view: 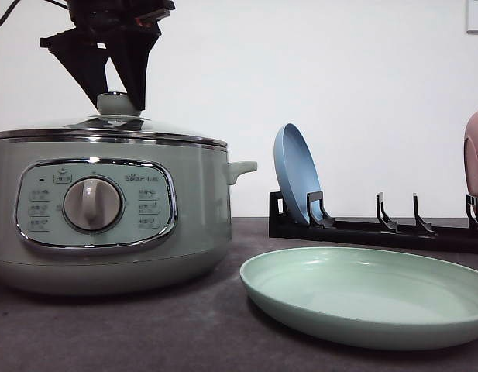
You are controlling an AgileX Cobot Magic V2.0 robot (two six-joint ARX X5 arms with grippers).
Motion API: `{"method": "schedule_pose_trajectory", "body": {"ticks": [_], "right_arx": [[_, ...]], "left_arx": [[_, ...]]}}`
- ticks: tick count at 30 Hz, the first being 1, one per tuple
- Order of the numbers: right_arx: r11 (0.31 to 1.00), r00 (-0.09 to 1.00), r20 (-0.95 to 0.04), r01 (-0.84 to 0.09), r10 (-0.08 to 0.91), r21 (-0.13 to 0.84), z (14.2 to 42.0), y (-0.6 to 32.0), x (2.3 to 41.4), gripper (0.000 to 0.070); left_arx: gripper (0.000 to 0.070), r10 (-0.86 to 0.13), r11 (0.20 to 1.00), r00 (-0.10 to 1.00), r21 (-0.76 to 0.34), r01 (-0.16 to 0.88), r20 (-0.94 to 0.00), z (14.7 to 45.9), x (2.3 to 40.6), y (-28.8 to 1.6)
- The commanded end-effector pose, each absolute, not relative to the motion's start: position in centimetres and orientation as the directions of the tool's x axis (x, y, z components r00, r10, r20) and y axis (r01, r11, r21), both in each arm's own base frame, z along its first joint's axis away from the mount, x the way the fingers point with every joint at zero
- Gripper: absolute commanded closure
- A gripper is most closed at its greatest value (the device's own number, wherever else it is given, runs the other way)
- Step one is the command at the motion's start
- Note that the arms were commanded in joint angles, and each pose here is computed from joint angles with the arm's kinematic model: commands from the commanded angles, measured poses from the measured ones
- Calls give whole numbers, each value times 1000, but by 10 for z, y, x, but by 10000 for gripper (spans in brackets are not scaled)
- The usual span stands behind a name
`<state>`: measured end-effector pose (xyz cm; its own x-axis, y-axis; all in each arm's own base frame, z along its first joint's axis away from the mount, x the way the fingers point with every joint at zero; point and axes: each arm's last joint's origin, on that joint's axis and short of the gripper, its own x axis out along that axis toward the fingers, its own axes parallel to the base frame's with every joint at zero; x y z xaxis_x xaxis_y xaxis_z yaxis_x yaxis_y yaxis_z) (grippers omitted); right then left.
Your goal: Transfer potato from steamer to green plate
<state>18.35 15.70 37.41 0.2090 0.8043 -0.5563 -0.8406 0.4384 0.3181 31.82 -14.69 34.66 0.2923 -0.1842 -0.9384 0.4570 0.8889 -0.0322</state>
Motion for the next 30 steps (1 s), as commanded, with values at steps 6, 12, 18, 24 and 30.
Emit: {"method": "schedule_pose_trajectory", "body": {"ticks": [6,12,18,24,30], "right_arx": [[429,211,-550,-850,808,305,377,160,185,405],[429,212,-549,-851,809,304,377,160,185,406],[428,214,-545,-852,810,302,378,160,186,405],[428,214,-545,-852,811,302,378,160,186,405],[429,214,-545,-851,811,303,378,160,186,405]], "left_arx": [[698,-186,888,300,-29,459,-936,352,317,-148],[698,-215,891,382,-21,453,-899,373,307,-140],[698,-203,910,456,5,414,-867,394,296,-122],[698,-168,938,529,30,345,-832,413,284,-98],[699,-90,969,581,64,239,-809,429,271,-66]]}}
